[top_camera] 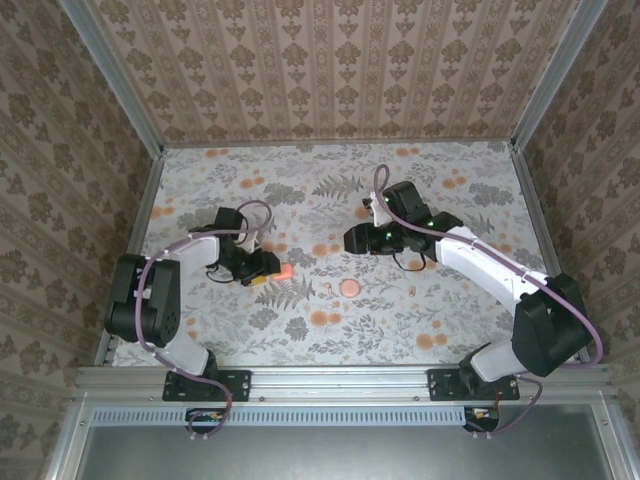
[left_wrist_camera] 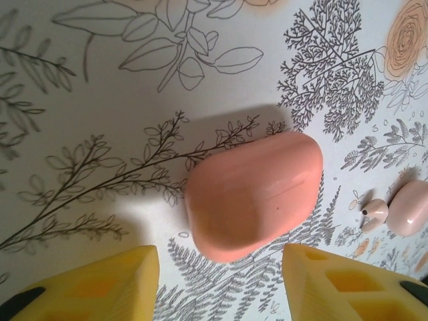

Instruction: Insert wireless bluetooth earbuds into charging case

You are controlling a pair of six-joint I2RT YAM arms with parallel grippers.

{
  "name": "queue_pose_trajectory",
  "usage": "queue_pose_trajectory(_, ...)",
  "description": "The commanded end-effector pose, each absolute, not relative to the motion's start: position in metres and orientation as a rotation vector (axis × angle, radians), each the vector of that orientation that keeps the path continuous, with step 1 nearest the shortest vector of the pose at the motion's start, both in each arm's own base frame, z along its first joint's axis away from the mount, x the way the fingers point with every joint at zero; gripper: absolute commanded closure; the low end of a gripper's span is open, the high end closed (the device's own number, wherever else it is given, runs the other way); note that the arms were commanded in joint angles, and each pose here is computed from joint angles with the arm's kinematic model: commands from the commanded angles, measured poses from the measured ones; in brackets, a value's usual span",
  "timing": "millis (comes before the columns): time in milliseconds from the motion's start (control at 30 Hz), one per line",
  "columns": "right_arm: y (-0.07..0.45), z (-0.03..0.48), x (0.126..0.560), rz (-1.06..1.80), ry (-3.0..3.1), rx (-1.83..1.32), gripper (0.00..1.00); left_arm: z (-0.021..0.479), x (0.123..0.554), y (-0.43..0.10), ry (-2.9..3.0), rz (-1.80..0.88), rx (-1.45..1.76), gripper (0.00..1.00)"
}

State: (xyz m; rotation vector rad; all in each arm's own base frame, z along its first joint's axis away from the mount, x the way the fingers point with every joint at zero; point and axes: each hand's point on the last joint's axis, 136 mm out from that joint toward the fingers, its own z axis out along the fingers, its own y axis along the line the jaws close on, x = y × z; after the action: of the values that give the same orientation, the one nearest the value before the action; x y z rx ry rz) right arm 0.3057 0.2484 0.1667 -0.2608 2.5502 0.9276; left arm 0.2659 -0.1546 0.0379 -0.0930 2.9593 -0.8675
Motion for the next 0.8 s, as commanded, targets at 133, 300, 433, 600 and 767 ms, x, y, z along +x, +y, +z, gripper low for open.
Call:
queue_pose_trajectory(133, 0.228, 0.150, 0.283, 0.577, 2.769, -0.397, 0.44, 0.082, 0.275, -0.134, 2.818, -0.692, -0.074, 0.36)
queue_pose_trajectory(300, 0.223, 0.137, 0.268, 0.371, 2.902, -0.503, 0.41, 0.098, 0.272, -0.117, 2.692, -0.567, -0.108, 0.33)
queue_pose_trajectory(433, 0.229, 0.120, 0.261, 0.287, 3.007, -0.469, 0.36, 0.098, 0.267, -0.108, 2.648, -0.503, -0.134, 0.32)
queue_pose_trajectory(600, 0.251, 0.106, 0.262, 0.280, 3.057, -0.381, 0.31, 0.093, 0.264, -0.107, 2.658, -0.466, -0.106, 0.32)
queue_pose_trajectory(767, 0.256, 0.082, 0.264, 0.200, 3.102, -0.371, 0.29, 0.091, 0.266, -0.112, 2.656, -0.482, -0.087, 0.32)
